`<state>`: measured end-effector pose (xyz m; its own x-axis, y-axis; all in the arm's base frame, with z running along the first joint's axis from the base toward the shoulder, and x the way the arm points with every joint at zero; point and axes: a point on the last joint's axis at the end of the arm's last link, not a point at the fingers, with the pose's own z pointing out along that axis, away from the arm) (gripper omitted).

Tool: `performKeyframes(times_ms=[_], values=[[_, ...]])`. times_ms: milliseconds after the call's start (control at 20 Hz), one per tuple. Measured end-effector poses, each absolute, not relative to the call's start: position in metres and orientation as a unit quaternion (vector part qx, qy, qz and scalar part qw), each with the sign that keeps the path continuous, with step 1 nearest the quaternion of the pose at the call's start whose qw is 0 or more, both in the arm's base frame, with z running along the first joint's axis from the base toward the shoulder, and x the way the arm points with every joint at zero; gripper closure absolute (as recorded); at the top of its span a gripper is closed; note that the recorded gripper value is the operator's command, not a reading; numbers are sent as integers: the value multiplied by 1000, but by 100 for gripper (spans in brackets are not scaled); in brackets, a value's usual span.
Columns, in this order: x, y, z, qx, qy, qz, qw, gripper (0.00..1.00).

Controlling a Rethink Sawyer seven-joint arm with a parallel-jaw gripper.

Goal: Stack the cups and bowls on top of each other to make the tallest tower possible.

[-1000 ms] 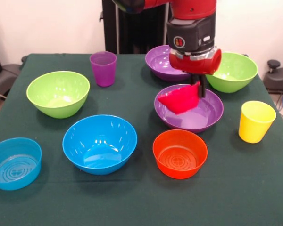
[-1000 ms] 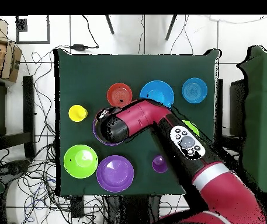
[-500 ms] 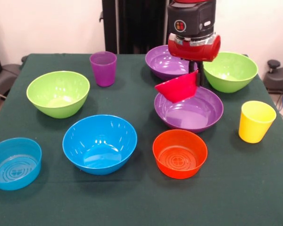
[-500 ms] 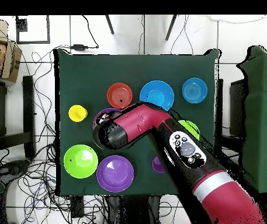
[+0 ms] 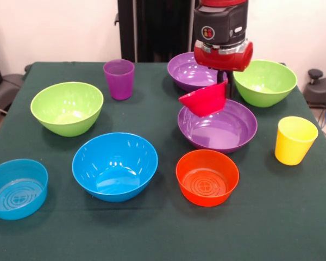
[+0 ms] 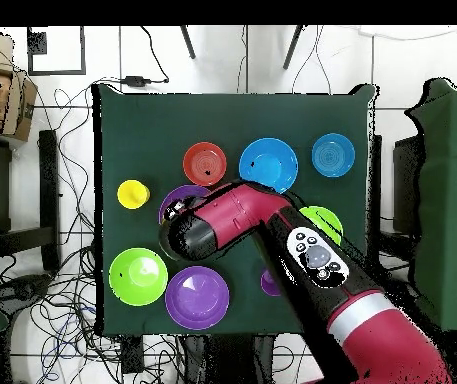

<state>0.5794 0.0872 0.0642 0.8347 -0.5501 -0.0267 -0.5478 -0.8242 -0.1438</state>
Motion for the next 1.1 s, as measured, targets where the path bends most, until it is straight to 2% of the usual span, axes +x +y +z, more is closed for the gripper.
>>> performKeyframes(times_ms=[400,1100], values=[[566,84,45,-953,295,11,66,100],[557,89,40,-957,287,14,48,100]])
